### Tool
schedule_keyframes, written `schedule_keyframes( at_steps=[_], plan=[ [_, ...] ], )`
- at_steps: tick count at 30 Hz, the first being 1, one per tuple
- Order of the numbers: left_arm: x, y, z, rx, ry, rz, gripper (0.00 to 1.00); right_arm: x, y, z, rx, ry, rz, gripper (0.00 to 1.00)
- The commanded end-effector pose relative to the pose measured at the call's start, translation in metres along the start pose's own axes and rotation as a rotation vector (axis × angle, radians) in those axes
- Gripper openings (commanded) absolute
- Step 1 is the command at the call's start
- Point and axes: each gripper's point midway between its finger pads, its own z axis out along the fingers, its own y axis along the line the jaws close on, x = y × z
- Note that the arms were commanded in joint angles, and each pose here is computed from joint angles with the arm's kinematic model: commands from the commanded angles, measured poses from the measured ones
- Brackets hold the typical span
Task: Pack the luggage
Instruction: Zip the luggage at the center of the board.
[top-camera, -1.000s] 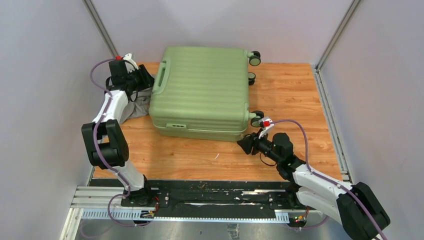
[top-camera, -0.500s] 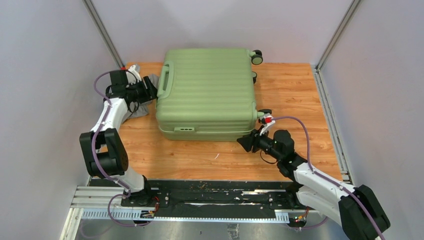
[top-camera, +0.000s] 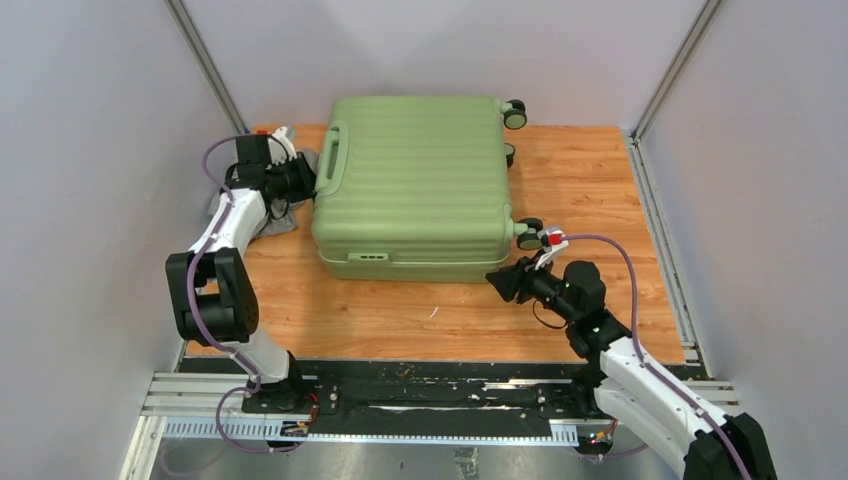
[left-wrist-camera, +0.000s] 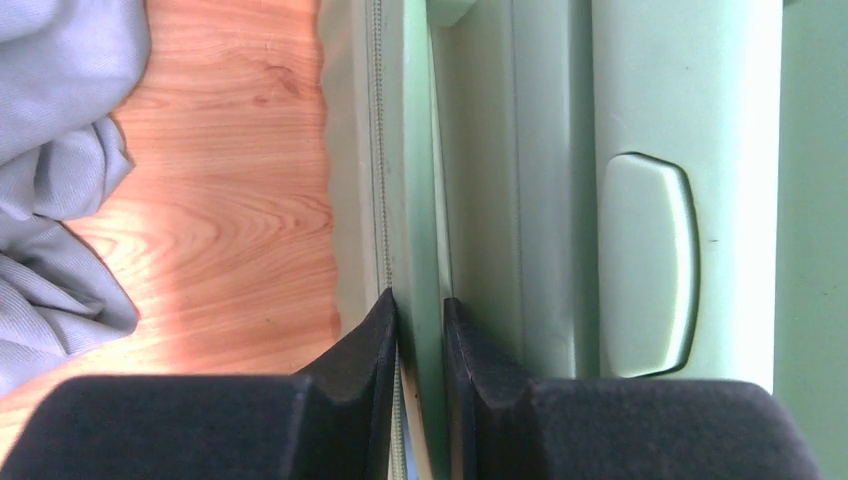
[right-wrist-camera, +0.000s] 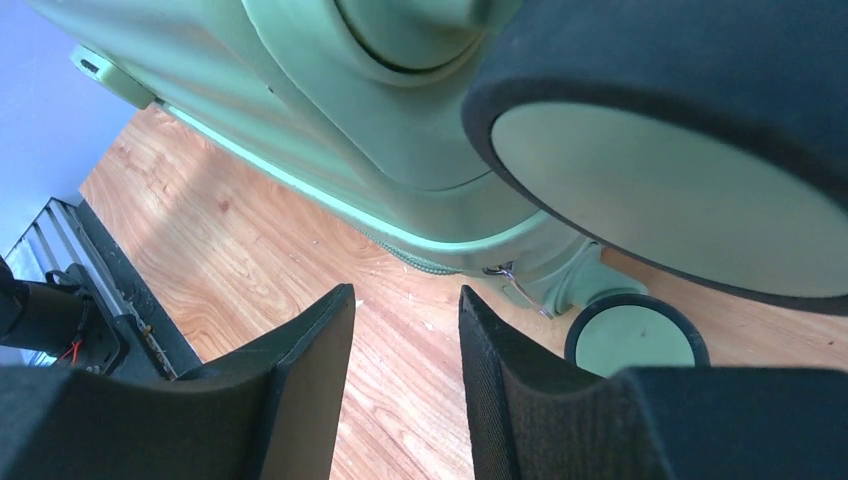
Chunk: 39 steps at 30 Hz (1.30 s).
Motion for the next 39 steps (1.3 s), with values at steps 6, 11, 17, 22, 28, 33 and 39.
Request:
schedule_keyframes(
  at_steps=[6,11,17,22,28,33,39],
  plan=[
    [-0.031,-0.05,-0.01,0.043,-0.028,0.06,0.0,0.001,-0.011,-0.008,0.019,-0.001,-0.018,0.47],
    [-0.061,-0.08,-0.035,0.094,-0.108,0.031,0.0,-0.003,-0.021,-0.003,0.037,-0.026,-0.008,0.47],
    [-0.075,-0.088,-0.047,0.09,-0.146,0.031,0.0,-0.004,-0.035,-0.009,0.067,-0.052,0.015,0.49],
    [-0.068,-0.081,-0.037,0.08,-0.119,0.006,0.0,-0.004,-0.043,-0.007,0.069,-0.04,-0.046,0.56],
    [-0.069,-0.078,-0.032,0.076,-0.119,-0.004,0.0,-0.009,-0.045,0.004,0.033,-0.062,-0.117,0.55],
    [-0.076,-0.081,-0.034,0.077,-0.133,0.0,0.0,-0.006,-0.048,0.014,0.006,-0.037,-0.181,0.53],
    [-0.08,-0.081,-0.035,0.066,-0.134,0.011,0.0,-0.007,-0.054,0.022,0.005,-0.049,-0.214,0.46]
  ],
)
